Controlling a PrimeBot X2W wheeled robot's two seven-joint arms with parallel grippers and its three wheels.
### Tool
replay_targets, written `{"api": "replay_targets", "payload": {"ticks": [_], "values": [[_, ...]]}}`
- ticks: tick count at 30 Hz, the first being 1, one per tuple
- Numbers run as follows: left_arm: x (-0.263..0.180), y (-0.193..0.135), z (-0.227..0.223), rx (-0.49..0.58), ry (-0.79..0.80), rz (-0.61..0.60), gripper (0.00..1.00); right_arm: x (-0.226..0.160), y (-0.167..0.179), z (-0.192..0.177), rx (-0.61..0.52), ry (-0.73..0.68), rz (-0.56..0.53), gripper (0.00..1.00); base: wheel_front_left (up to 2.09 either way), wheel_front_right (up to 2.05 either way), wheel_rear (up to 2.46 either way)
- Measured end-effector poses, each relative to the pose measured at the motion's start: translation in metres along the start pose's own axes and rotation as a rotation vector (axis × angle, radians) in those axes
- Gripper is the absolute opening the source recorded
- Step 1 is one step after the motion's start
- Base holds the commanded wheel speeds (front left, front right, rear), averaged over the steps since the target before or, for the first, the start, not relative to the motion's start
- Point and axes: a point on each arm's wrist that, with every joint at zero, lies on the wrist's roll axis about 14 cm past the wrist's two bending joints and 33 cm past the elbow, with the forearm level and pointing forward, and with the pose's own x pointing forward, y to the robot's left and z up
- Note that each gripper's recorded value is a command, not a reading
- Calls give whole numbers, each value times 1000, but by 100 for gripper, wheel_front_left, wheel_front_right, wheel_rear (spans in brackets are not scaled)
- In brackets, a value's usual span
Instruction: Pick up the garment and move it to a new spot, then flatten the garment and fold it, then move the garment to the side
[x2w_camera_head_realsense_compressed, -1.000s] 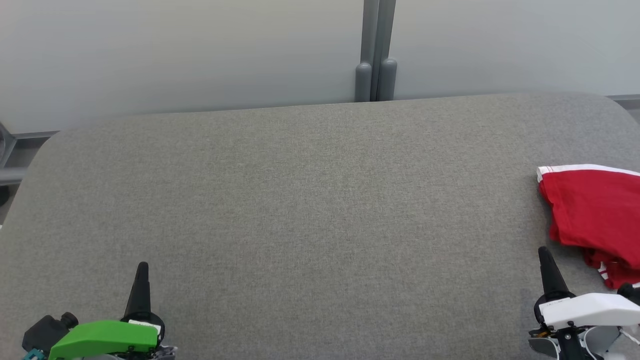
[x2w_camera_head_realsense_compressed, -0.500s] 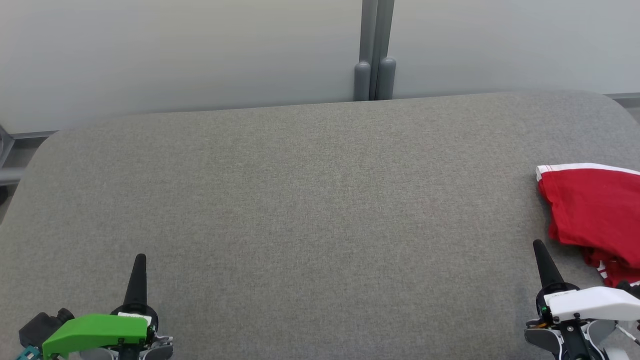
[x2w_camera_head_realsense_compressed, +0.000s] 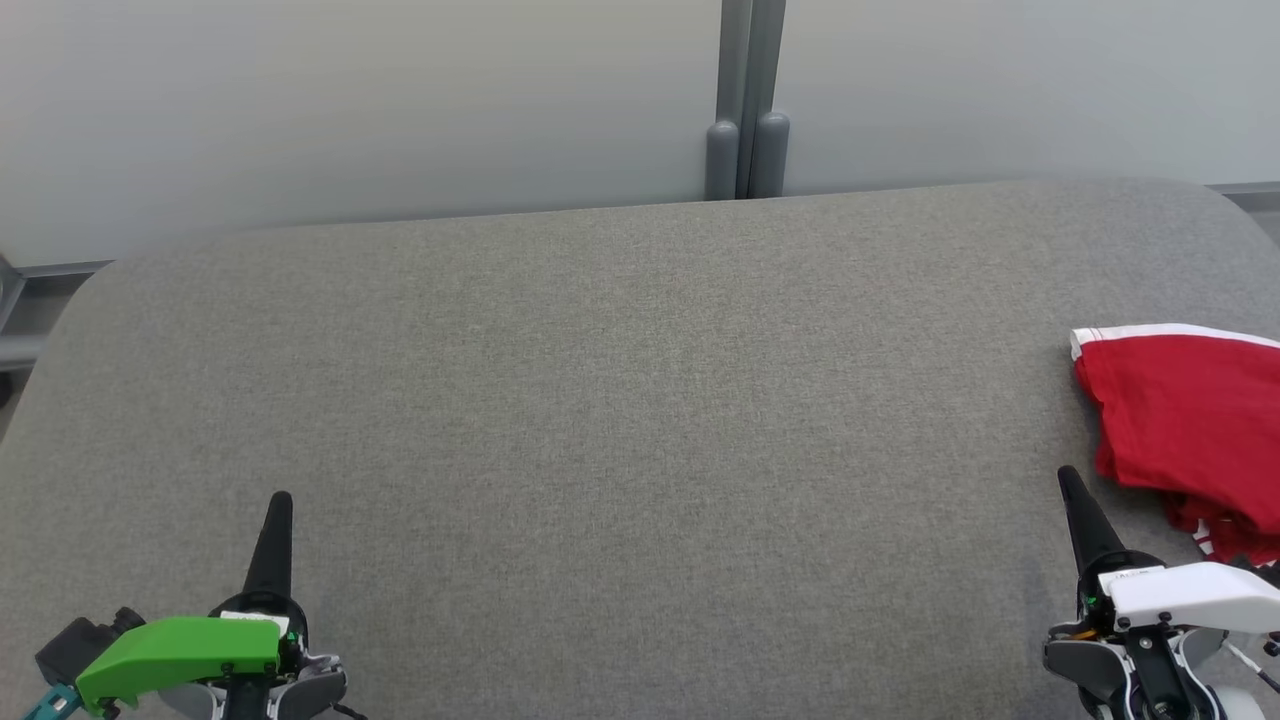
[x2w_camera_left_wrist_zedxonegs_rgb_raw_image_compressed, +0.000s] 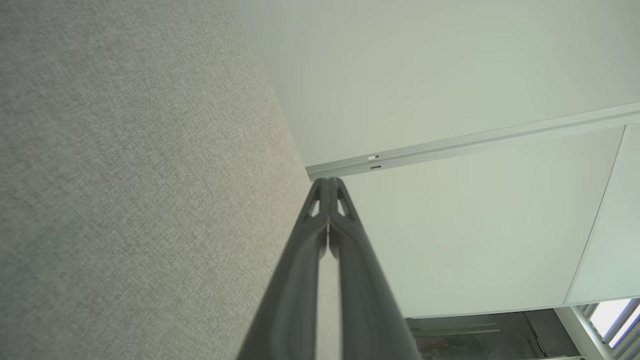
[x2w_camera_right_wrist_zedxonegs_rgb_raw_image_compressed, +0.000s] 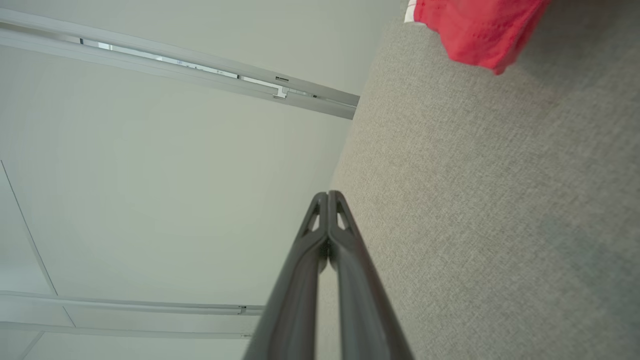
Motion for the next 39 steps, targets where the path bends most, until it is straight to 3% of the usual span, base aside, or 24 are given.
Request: {"api": "replay_targets", "payload": {"ticks": [20,39], "values": [[7,-12,1,-143,7,-37,0,5,10,-2,185,22,36,0,0,0,0],[11,-19,1,-228,13,-63,0,8,17,-3,286,34,62,0,0,0,0]]}}
